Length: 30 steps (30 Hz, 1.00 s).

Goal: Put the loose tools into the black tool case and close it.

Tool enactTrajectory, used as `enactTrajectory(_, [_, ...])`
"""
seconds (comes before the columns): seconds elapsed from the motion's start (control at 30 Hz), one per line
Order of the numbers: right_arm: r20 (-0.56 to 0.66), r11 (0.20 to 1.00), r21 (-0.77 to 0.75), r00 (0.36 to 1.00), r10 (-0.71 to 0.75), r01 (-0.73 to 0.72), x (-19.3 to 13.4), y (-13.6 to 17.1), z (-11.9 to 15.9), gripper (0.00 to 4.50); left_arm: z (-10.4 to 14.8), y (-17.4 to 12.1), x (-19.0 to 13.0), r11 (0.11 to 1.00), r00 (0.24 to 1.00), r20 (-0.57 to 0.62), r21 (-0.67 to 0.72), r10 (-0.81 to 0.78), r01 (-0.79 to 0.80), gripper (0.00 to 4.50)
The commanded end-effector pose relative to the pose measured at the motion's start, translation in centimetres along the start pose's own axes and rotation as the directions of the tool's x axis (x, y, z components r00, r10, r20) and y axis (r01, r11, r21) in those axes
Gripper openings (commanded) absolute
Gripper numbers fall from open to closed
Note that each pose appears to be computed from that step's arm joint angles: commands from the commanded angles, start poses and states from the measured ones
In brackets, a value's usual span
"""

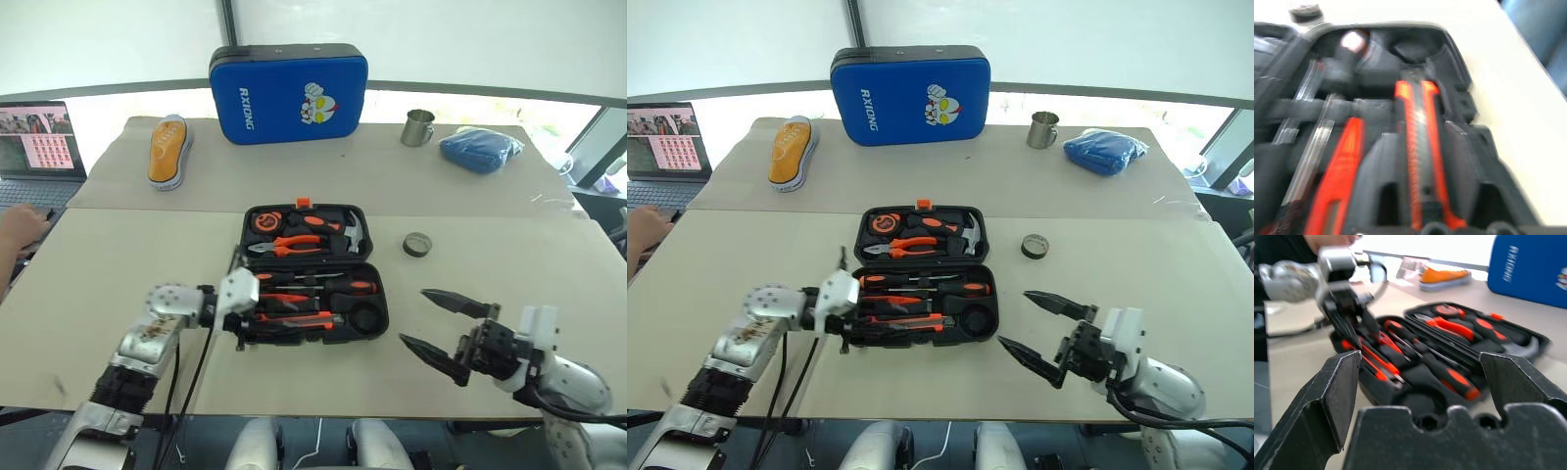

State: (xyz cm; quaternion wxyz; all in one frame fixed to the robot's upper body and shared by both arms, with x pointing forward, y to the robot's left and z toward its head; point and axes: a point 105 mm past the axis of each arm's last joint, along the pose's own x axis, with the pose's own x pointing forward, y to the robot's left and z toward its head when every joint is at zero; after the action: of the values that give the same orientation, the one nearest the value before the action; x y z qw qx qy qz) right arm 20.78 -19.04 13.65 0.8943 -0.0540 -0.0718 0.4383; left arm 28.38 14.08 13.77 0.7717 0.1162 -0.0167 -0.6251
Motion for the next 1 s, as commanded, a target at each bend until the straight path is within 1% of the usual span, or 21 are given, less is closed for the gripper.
enactTrajectory(0.03, [0.009, 0.993, -0.058, 0.995, -0.104, 0.104, -2.2, -0.9, 1.0, 4.5, 3.2, 0.8, -3.4, 0.993, 0.984, 0.138, 0.029, 0.113, -0.118, 3.45])
enactTrajectory(0.07, [0.001, 0.991, -0.059, 0.993, -0.118, 0.118, -2.7, -0.9, 0.8, 4.5, 3.3, 0.9, -4.0, 0.99, 0.98, 0.147, 0.023, 0.137, -0.142, 3.85])
enactTrajectory(0.13, [-0.01, 0.978, -0.05, 0.979, -0.201, 0.201, -4.0, -1.2, 0.1, 4.5, 2.2, 1.0, -6.1, 0.974, 0.968, 0.109, -0.003, 0.228, -0.229, 4.47])
enactTrajectory(0.2, [-0.017, 0.957, -0.046, 0.958, -0.287, 0.286, -5.2, -1.6, -0.6, 4.5, 1.5, 1.1, -8.0, 0.949, 0.944, 0.1, -0.044, 0.315, -0.312, 4.47])
enactTrajectory(0.27, [-0.017, 0.938, -0.045, 0.939, -0.344, 0.343, -5.9, -2.0, -1.1, 4.5, 0.9, 1.0, -9.0, 0.93, 0.925, 0.106, -0.09, 0.364, -0.355, 4.47])
enactTrajectory(0.33, [-0.017, 0.926, -0.052, 0.926, -0.376, 0.375, -6.3, -2.4, -1.3, 4.5, 0.5, 0.7, -9.3, 0.924, 0.921, 0.102, -0.123, 0.375, -0.362, 4.47])
enactTrajectory(0.4, [-0.012, 0.911, -0.063, 0.913, -0.408, 0.407, -6.3, -3.6, -1.2, 4.5, 0.1, -0.1, -9.4, 0.929, 0.93, 0.088, -0.141, 0.356, -0.342, 4.47])
enactTrajectory(0.47, [-0.01, 0.908, -0.072, 0.91, -0.414, 0.412, -5.3, -5.3, -0.5, 4.5, 0.7, 0.0, -9.2, 0.93, 0.928, 0.121, -0.151, 0.353, -0.334, 4.47])
enactTrajectory(0.57, [-0.035, 0.921, -0.085, 0.922, -0.385, 0.381, -3.6, -7.3, 0.4, 4.5, 1.7, 0.6, -8.6, 0.932, 0.921, 0.168, -0.157, 0.352, -0.327, 4.47])
enactTrajectory(0.6, [-0.068, 0.93, -0.091, 0.929, -0.363, 0.356, -2.4, -8.3, 0.7, 4.5, 2.0, 0.6, -8.4, 0.935, 0.924, 0.177, -0.169, 0.34, -0.312, 4.47])
enactTrajectory(0.63, [-0.11, 0.938, -0.1, 0.933, -0.342, 0.332, -1.3, -9.3, 0.9, 4.5, 2.2, 0.6, -8.1, 0.94, 0.929, 0.182, -0.179, 0.323, -0.291, 4.47])
enactTrajectory(0.7, [-0.253, 0.96, -0.142, 0.929, -0.271, 0.241, 1.7, -11.4, 0.6, 4.5, 2.2, 0.2, -7.6, 0.947, 0.943, 0.175, -0.207, 0.284, -0.247, 4.47])
enactTrajectory(0.77, [-0.343, 0.972, -0.149, 0.912, -0.226, 0.185, 3.7, -12.9, 0.5, 4.5, 2.0, 0.2, -7.4, 0.949, 0.948, 0.164, -0.206, 0.273, -0.237, 4.47])
enactTrajectory(0.83, [-0.418, 0.989, -0.107, 0.897, -0.142, 0.106, 5.3, -13.2, 0.1, 4.5, 1.6, 0.2, -7.3, 0.951, 0.951, 0.149, -0.194, 0.272, -0.241, 4.47])
enactTrajectory(0.87, [-0.456, 0.991, -0.112, 0.883, -0.113, 0.069, 6.0, -13.5, -0.2, 4.5, 1.5, 0.2, -7.3, 0.951, 0.951, 0.146, -0.192, 0.272, -0.243, 4.47])
enactTrajectory(1.0, [-0.604, 0.986, -0.161, 0.795, -0.059, -0.049, 8.1, -14.6, -1.7, 4.5, 1.2, -0.1, -6.9, 0.958, 0.956, 0.137, -0.165, 0.26, -0.236, 4.47])
